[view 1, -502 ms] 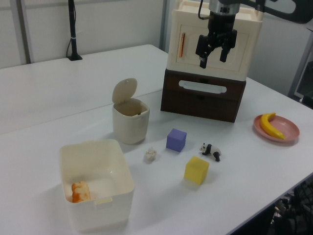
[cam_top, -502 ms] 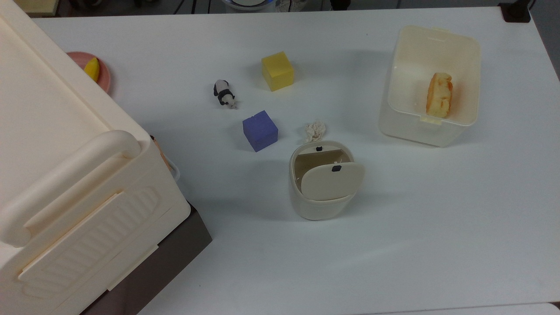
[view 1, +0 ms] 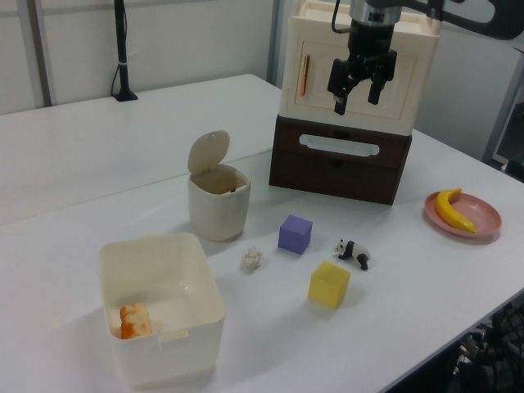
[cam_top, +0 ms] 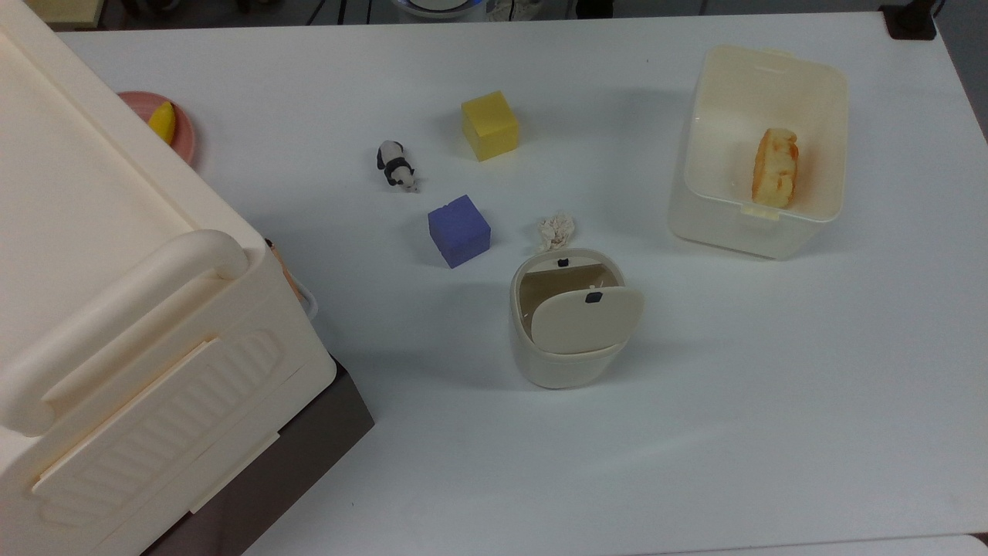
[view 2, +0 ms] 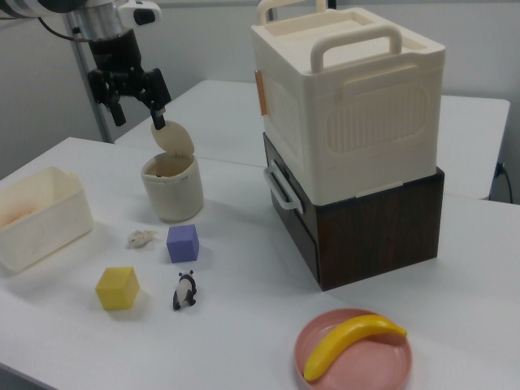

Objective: Grab it up and put it in the trash

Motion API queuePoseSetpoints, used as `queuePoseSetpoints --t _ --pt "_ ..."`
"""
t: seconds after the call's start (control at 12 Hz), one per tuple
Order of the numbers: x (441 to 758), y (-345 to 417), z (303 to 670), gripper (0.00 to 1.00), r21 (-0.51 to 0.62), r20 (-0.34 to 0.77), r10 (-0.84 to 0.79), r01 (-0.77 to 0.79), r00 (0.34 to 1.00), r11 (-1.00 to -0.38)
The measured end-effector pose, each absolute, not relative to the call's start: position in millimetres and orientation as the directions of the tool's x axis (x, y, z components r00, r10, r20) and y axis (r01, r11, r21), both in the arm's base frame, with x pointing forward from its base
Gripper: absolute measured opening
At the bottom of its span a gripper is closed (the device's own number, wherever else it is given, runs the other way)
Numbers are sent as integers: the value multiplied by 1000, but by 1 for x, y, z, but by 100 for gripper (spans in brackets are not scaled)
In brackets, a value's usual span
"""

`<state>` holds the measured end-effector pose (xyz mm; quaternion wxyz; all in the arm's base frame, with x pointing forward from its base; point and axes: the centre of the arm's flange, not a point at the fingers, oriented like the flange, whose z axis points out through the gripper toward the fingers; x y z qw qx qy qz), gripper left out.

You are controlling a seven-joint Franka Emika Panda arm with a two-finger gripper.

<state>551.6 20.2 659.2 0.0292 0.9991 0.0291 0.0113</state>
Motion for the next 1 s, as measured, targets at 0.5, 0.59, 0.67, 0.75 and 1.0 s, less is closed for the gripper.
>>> queuePoseSetpoints --t 0.5,0.59,0.67,0.75,1.0 --pt "552 20 659 100 59 20 70 69 997 -996" --pt "552 20 659 100 59 19 79 77 997 -995" --pt "552 20 659 100 59 19 79 78 997 -995" --pt "552 21 658 100 59 17 81 80 997 -995" --pt "554 28 652 100 59 6 92 92 996 -994"
